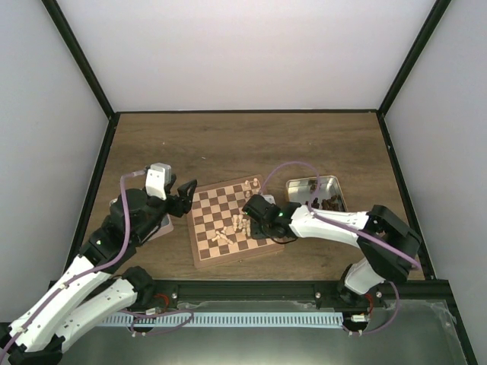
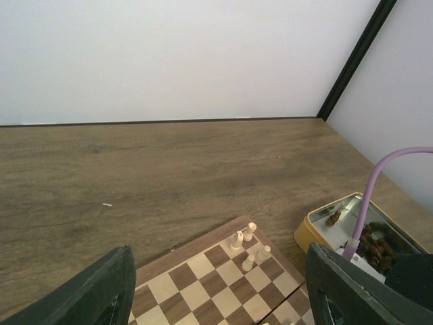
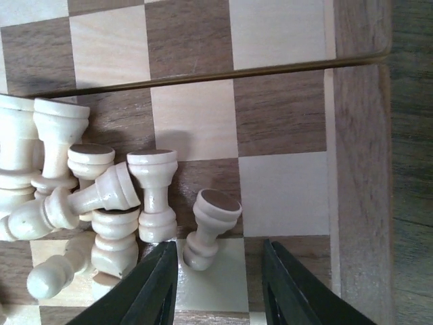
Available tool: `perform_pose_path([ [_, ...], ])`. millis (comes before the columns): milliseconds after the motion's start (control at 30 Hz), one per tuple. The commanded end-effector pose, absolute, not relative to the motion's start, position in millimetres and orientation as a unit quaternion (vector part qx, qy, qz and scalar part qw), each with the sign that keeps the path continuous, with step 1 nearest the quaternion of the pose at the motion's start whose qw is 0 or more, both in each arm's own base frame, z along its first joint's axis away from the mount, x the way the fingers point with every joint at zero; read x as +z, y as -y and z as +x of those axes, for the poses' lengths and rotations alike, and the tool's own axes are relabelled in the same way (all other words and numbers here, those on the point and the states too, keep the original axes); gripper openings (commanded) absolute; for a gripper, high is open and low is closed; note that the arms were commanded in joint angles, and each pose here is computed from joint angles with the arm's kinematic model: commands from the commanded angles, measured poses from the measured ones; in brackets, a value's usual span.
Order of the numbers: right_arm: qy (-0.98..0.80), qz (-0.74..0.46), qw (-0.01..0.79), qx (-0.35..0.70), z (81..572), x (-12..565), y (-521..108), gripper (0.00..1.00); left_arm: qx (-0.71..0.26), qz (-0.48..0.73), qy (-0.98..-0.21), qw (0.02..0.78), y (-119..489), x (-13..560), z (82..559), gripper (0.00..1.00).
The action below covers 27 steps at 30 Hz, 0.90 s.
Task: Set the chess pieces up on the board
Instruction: Pick up the chess piece from the chessboard.
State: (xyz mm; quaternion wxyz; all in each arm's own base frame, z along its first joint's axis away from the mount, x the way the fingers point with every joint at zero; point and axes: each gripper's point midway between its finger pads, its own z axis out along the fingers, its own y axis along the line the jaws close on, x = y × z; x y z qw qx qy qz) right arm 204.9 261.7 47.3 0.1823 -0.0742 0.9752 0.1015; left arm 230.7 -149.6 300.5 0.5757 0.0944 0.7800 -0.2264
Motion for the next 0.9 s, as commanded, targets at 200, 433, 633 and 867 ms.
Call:
perform_pose_path([
  [200, -0.976, -0.069, 0.198, 0.062, 215.8, 43.6, -258.0, 0.27, -0.228, 0.096, -0.779, 0.576, 149.3, 298.9, 229.8, 0.7],
  [433, -0.975, -0.072, 0.201, 0.055, 216.3, 41.7, -255.0, 0.11, -0.226, 0.094, -0.779, 0.577, 148.5, 298.5, 229.9, 0.7],
  [633, -0.965, -0.089, 0.237, 0.074, 222.6, 57.7, -256.8, 0.1, -0.23, 0.093, -0.78, 0.575, 149.5, 298.0, 229.7, 0.71],
  [867, -0.92, -0.131, 0.334, 0.155, 235.4, 107.1, -274.8, 0.1, -0.268, 0.081, -0.78, 0.56, 158.4, 296.3, 227.4, 1.0],
])
